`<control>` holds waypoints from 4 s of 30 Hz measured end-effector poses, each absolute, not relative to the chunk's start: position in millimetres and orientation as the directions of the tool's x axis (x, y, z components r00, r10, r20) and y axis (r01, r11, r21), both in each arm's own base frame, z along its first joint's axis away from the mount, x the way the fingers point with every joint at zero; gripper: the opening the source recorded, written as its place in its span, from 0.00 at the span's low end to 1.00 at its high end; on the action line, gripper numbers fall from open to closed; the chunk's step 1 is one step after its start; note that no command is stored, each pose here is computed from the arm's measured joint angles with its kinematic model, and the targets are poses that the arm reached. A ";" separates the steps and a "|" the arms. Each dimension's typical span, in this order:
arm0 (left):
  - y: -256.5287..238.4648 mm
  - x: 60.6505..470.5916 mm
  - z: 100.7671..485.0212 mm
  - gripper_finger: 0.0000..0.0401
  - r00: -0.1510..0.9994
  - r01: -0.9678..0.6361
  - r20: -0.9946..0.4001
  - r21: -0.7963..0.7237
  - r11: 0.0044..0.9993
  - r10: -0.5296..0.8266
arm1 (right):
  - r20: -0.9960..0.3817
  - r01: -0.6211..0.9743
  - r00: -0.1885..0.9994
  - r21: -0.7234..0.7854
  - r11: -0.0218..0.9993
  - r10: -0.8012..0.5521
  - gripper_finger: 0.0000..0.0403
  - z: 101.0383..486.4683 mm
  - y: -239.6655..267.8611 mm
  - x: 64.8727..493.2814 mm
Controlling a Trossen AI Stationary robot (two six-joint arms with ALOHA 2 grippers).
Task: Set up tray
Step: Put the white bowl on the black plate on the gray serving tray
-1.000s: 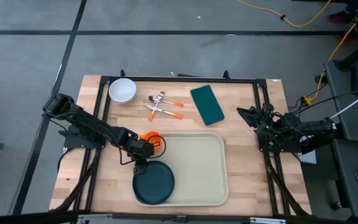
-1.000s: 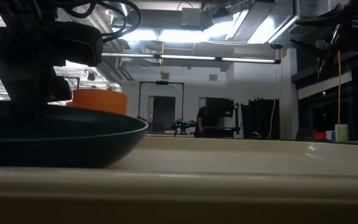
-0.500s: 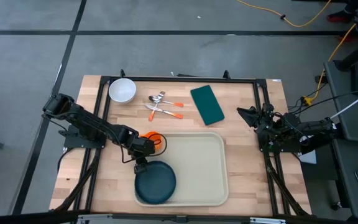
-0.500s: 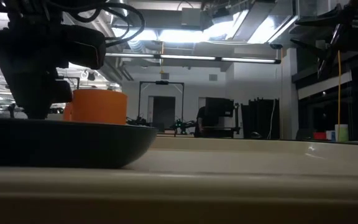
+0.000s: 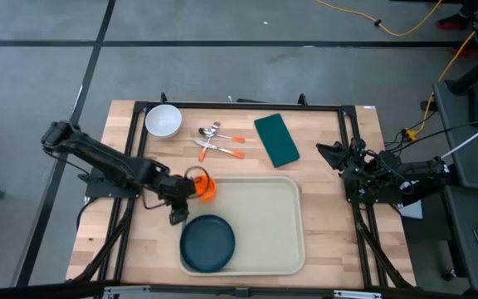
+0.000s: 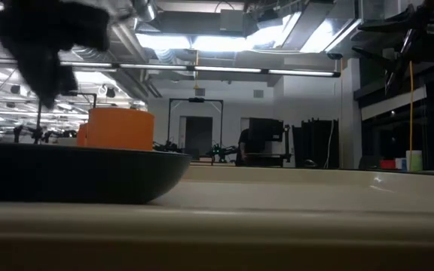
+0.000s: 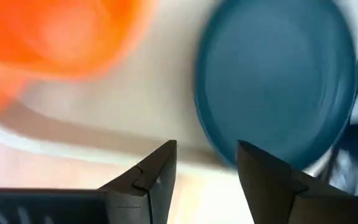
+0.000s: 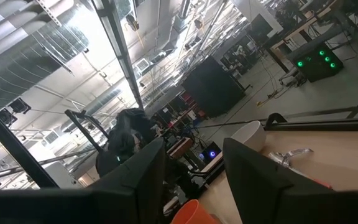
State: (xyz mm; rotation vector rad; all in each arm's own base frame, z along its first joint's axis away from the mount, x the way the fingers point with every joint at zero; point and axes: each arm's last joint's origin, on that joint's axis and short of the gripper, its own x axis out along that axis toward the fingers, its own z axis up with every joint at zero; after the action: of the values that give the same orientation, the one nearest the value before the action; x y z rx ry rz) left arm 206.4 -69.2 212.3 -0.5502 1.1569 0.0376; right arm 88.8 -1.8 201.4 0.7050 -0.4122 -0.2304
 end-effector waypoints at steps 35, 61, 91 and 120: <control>-2.2 157.8 296.6 0.33 0.696 -0.697 -0.360 -0.130 0.705 0.622 | 0.347 0.142 0.856 0.558 0.818 -0.385 0.42 254.4 -4.9 73.4; 49.1 136.3 298.7 0.44 0.568 -0.699 -0.576 0.039 0.714 0.588 | -0.006 0.419 0.871 0.531 0.737 -0.491 0.42 312.5 -8.5 118.6; 175.1 153.4 232.9 0.61 0.028 -0.584 -0.997 0.048 0.810 0.078 | -0.066 0.405 0.897 0.515 0.756 -0.436 0.42 305.3 -16.7 135.4; 219.2 145.7 181.9 0.21 -0.068 -0.646 -0.997 0.013 0.763 -0.041 | -0.067 0.413 0.896 0.485 0.771 -0.438 0.42 305.2 -16.8 135.3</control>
State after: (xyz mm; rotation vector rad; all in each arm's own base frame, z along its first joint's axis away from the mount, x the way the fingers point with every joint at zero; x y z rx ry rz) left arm 145.7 219.2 181.9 -0.5675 1.5790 0.5437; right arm 135.3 -16.8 305.2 0.5142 -0.0508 -0.4616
